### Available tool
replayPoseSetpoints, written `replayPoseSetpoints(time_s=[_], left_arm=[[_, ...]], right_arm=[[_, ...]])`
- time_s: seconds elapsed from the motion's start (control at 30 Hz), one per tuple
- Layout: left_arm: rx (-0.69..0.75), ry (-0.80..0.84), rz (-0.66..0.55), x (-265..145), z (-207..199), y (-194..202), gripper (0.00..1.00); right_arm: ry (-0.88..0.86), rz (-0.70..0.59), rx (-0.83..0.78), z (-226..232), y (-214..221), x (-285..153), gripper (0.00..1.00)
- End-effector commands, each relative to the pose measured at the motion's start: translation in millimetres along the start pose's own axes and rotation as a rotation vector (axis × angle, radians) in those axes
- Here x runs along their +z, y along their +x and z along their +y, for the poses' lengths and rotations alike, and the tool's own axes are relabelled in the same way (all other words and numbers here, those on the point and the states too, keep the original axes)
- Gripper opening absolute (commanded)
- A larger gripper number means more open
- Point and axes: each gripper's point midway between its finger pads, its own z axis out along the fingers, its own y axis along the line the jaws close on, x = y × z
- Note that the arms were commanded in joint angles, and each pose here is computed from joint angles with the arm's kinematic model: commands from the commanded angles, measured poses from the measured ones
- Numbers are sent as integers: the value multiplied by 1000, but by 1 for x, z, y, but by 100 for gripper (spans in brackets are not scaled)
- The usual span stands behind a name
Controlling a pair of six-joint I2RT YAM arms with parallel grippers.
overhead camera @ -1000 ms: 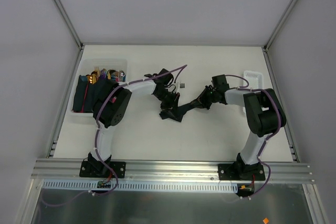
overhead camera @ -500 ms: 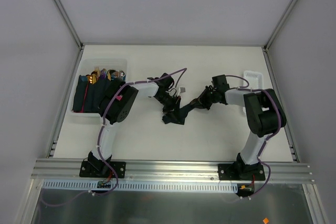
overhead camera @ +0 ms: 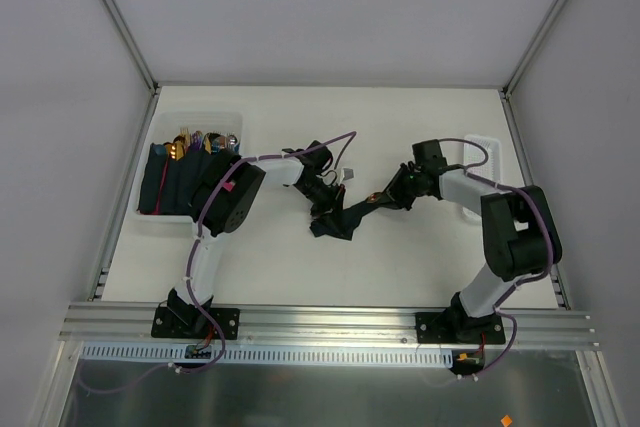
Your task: Place the utensils on the paper napkin and roll it up
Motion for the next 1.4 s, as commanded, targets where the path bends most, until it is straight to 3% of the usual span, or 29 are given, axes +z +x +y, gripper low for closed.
replayPoseSetpoints(time_s=[0.0, 0.3, 0.73, 1.0, 1.23, 1.37], left_arm=[[-62, -249, 62, 16, 62, 24, 0], [-68, -307, 62, 15, 72, 24, 0], [-67, -305, 64, 19, 67, 19, 0], [23, -270, -9, -2, 34, 5, 20], [247, -188, -174, -67, -40, 4, 38], [304, -182, -261, -102, -49, 1, 41]], right_arm=[[-20, -50, -55, 9, -2, -24, 12], [-174, 3, -88, 51, 12, -26, 13], [-134, 100, -109, 50, 37, 15, 8], [-25, 182, -91, 18, 50, 35, 4], [9, 203, -94, 3, 55, 39, 3], [9, 206, -96, 0, 55, 38, 4]])
